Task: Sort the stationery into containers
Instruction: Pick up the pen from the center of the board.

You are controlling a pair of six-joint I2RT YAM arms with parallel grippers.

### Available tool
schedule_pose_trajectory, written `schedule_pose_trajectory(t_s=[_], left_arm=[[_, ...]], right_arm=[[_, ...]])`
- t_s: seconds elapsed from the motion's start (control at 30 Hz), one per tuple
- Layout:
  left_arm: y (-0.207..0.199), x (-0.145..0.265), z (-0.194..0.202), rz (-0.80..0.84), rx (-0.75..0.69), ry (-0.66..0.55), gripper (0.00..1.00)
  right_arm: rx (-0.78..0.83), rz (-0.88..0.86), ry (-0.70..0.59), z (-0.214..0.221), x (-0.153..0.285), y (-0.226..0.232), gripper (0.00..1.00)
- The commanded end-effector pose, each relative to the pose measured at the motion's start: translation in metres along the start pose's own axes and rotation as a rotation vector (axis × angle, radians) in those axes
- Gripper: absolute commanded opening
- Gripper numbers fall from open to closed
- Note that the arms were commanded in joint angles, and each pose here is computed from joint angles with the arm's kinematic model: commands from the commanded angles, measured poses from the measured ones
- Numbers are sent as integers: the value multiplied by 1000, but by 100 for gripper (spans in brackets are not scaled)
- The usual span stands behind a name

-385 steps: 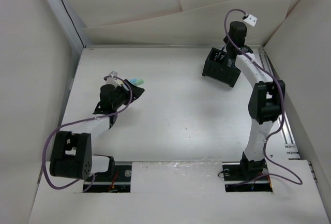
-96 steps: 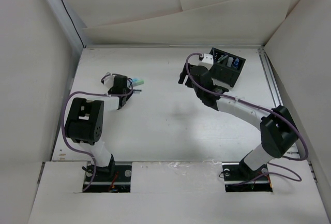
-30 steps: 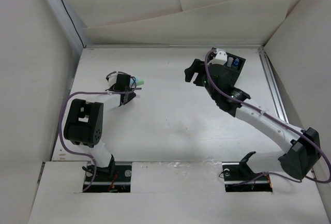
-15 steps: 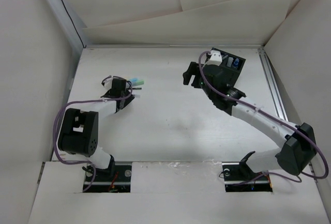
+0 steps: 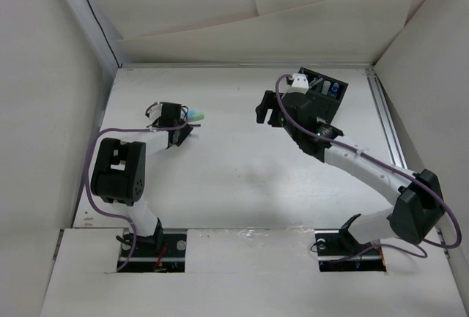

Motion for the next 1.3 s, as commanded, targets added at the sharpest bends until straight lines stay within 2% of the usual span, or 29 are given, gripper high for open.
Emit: schedule_pose_trajectory(t_s=[0.0,0.23,0.53,0.77,0.93,1.03,1.1,1.17,1.2,1.23,1.27], left_arm=[[3,-2,0,-80,56,20,35],[5,-10,-2,-207,51,57,25],[13,-7,11,-277,6,82,0],[31,15,27,-216,3,118,0],[37,36,36,-86,-22,131,0],[27,53,34,47,-68,89,0],[33,62,40,119,-100,83,0],[19,81,33,290,-153,14,0],[25,85,37,315,-176,5,0],[21,90,34,364,-192,-19,0],[15,101,28,425,-230,-63,0]], right_arm=[[-14,-66,-53,-18,7,17,83],[-30,-89,-87,-29,16,20,83],[-50,-136,-154,-54,41,21,83],[-57,-158,-149,-64,43,17,84],[-11,-203,-39,-45,22,21,88],[15,-279,49,-29,14,31,88],[25,-301,89,-20,8,36,81],[35,-366,122,-11,11,48,64],[24,-387,138,-7,8,51,36],[13,-440,171,-1,12,57,21],[9,-464,191,4,11,62,10]])
Point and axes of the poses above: each gripper's point midway between its finger pads, its own x axis back along the fingers, its own y axis along the line the jaws close on, z = x × y, the point moved 8 cm from there along x, back along the fingers, and after that the axes turned 6 degrees about -x, right-handed, at the moved point
